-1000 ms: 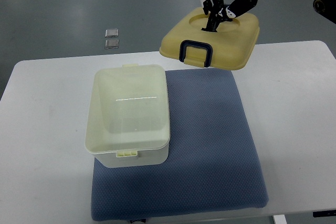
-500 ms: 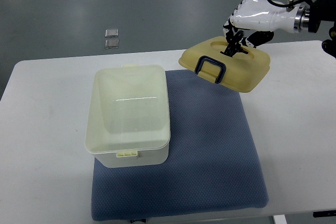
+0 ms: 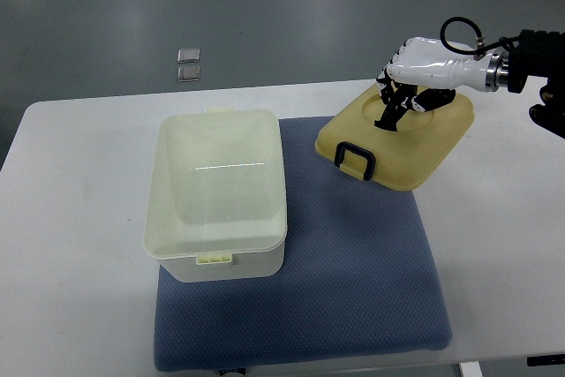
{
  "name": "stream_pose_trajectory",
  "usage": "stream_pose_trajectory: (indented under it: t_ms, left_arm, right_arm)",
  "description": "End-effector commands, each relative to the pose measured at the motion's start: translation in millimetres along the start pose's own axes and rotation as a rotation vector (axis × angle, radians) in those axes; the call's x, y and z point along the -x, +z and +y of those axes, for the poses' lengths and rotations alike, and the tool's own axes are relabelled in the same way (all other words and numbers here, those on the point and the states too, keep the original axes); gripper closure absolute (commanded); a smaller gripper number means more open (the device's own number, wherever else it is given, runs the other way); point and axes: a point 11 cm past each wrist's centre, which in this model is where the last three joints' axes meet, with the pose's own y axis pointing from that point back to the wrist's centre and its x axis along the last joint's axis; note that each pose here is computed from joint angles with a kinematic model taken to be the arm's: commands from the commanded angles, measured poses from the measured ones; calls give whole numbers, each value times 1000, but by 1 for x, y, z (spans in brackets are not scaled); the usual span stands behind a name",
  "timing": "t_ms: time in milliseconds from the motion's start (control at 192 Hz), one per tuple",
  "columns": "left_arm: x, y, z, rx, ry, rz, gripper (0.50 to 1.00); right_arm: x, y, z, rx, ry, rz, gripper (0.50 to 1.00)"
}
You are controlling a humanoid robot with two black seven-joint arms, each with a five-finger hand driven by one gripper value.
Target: Open white storage box with right hand
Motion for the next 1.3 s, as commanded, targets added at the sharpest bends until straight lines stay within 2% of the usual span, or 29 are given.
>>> stream_pose_trajectory:
  t_ms: [0,339,344,349,354,365,370,375,380,385,391,396,401,406,411,474,542,630,885,1036,1297]
  left_arm:
    - [0,0,0,0,0,-1,500]
    - [0,0,0,0,0,0,500]
    - [0,0,0,0,0,0,500]
    - [0,0,0,0,0,0,500]
    - [0,0,0,0,0,0,500]
    - [0,0,0,0,0,0,500]
    - [0,0,0,0,0,0,500]
    - [0,0,0,0,0,0,500]
    - [0,0,0,0,0,0,500]
    - [0,0,0,0,0,0,500]
    - [0,0,0,0,0,0,500]
    - [0,0,0,0,0,0,500]
    - [0,1,0,1,0,-1,500]
    - [0,1,0,1,0,-2,500]
    - [0,0,0,0,0,0,500]
    - [0,0,0,0,0,0,500]
    - [0,0,0,0,-1,-1,500]
    - [0,0,0,0,-1,0,500]
    - [0,0,0,0,0,0,500]
    - [0,0,0,0,0,-1,500]
    - [0,0,0,0,0,-1,500]
  right_arm:
    - [7,-9,-8,-22,-4,-14,1000]
    - [23,-25,-23,-57,-18,-36,1000]
    - [23,-26,-24,-60,-16,-37,953]
    - [23,-26,-24,-60,-16,-37,953]
    - [22,-27,-24,-61,-14,-38,910]
    - [22,-27,-24,-61,-14,-38,910]
    - [22,-28,-25,-63,-13,-39,867]
    - [22,-28,-25,-63,-13,-39,867]
    - [23,-28,-26,-65,-12,-42,830]
    - [23,-28,-26,-65,-12,-42,830]
    - [22,-29,-26,-65,-10,-44,794]
    - [22,-29,-26,-65,-10,-44,793]
    - [22,-29,-27,-66,-9,-45,761]
    - [22,-29,-27,-66,-9,-45,760]
    - [22,-30,-28,-68,-6,-49,736]
    - [24,-34,-31,-74,3,-67,642]
    - [24,-35,-32,-75,4,-68,593]
    - [22,-35,-32,-74,12,-72,574]
    - [15,-33,-31,-69,33,-93,576]
    - [21,-25,-24,-52,-61,-148,579]
    - [12,-15,-12,-41,-149,-524,576]
